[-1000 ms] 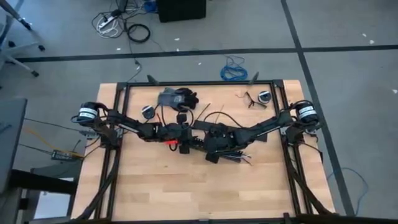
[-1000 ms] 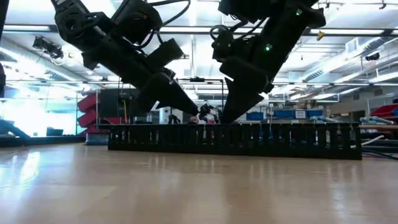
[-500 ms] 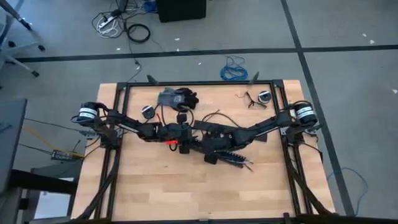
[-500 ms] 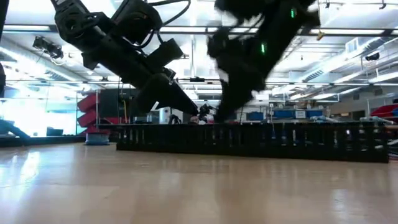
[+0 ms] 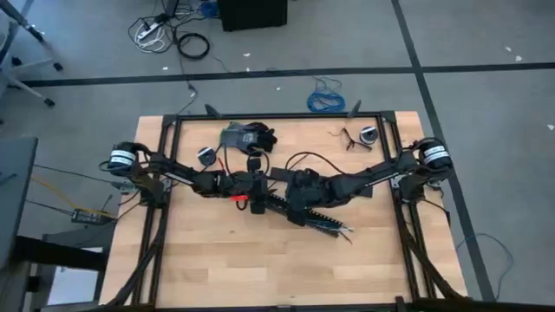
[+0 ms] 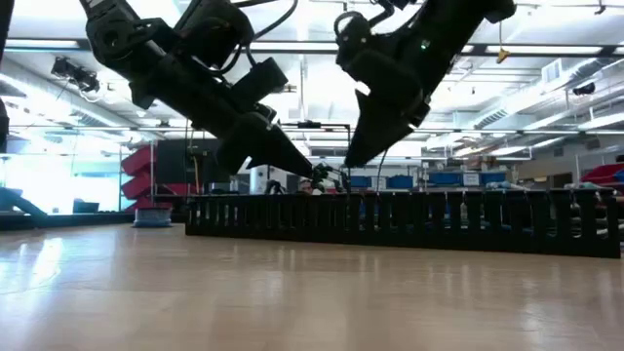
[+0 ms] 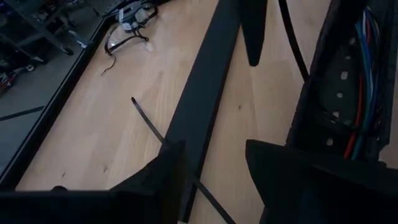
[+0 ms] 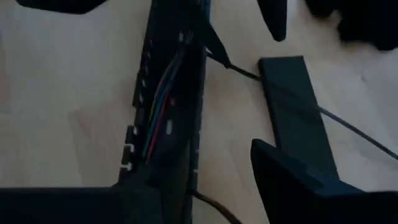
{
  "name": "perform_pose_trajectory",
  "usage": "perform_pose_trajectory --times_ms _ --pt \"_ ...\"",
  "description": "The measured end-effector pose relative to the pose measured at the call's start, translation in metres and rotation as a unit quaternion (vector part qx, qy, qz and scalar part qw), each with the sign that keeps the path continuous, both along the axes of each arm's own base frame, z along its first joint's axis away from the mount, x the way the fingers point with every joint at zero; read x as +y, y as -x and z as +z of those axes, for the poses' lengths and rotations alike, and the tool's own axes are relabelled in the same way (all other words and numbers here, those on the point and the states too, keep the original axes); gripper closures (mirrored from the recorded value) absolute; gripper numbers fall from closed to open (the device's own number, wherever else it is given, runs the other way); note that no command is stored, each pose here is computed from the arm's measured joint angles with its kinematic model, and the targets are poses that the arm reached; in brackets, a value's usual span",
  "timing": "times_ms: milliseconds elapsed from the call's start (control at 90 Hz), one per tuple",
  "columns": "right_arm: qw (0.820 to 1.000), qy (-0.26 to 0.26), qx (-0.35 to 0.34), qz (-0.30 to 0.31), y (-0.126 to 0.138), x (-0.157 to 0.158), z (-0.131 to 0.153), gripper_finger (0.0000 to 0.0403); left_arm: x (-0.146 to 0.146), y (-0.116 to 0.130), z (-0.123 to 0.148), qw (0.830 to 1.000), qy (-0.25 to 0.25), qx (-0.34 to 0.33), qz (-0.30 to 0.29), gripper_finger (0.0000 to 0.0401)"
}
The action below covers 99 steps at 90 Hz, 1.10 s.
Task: Ziptie cables
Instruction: Put the cable wires in the black cable duct, then close the black cable duct cover
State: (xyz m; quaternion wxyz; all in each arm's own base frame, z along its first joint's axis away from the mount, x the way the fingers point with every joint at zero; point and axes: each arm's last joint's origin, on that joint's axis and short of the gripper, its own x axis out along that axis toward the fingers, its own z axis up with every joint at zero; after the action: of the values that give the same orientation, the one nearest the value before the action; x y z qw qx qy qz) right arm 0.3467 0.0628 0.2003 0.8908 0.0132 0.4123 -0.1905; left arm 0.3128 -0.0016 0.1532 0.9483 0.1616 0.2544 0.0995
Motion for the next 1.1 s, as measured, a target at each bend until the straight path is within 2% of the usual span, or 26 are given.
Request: perform_pose_trajectory --times_ms 78,178,300,433,567,700,800,956,1044,1100 --pt "0.999 0.034 0.007 -0.006 0.001 -0.001 0.0 0.0237 0.0 0.0 0.0 1.0 0.0 -0.001 0.0 0.0238" --pt "0.996 0.086 -0.02 0.006 -0.002 -0.002 0.009 0.0238 0.0 0.0 0.0 1.0 0.0 -0.001 0.0 0.0238" --pt "0.987 0.133 -0.082 0.038 -0.005 -0.001 0.035 0.0238 0.0 0.0 0.0 1.0 0.001 -0.001 0.001 0.0238" --pt "0.976 0.171 -0.129 0.033 0.006 -0.006 0.069 0.0238 0.0 0.0 0.0 1.0 0.001 0.0 0.001 0.0238" --pt "0.973 0.154 -0.168 0.033 0.027 0.0 0.098 0.0238 0.0 0.0 0.0 1.0 0.001 0.0 0.001 0.0238" --pt "0.979 0.087 -0.171 0.066 0.047 0.014 0.107 0.0238 0.0 0.0 0.0 1.0 0.001 0.0 0.001 0.0238" --pt "0.987 0.031 -0.147 0.06 0.053 0.024 0.094 0.0241 0.0 0.0 0.0 1.0 0.001 0.0 0.001 0.0238" --pt "0.994 0.029 -0.096 0.045 0.043 0.03 0.037 0.026 0.0 0.0 0.0 1.0 0.001 -0.001 0.001 0.0238" --pt "0.992 0.001 -0.107 0.068 0.032 0.03 0.021 0.0303 0.0 0.0 0.0 1.0 0.006 -0.002 0.003 0.0238" --pt "0.993 -0.015 -0.087 0.078 0.029 0.028 0.004 0.0353 0.0 0.0 0.0 1.0 0.011 -0.004 0.006 0.0238"
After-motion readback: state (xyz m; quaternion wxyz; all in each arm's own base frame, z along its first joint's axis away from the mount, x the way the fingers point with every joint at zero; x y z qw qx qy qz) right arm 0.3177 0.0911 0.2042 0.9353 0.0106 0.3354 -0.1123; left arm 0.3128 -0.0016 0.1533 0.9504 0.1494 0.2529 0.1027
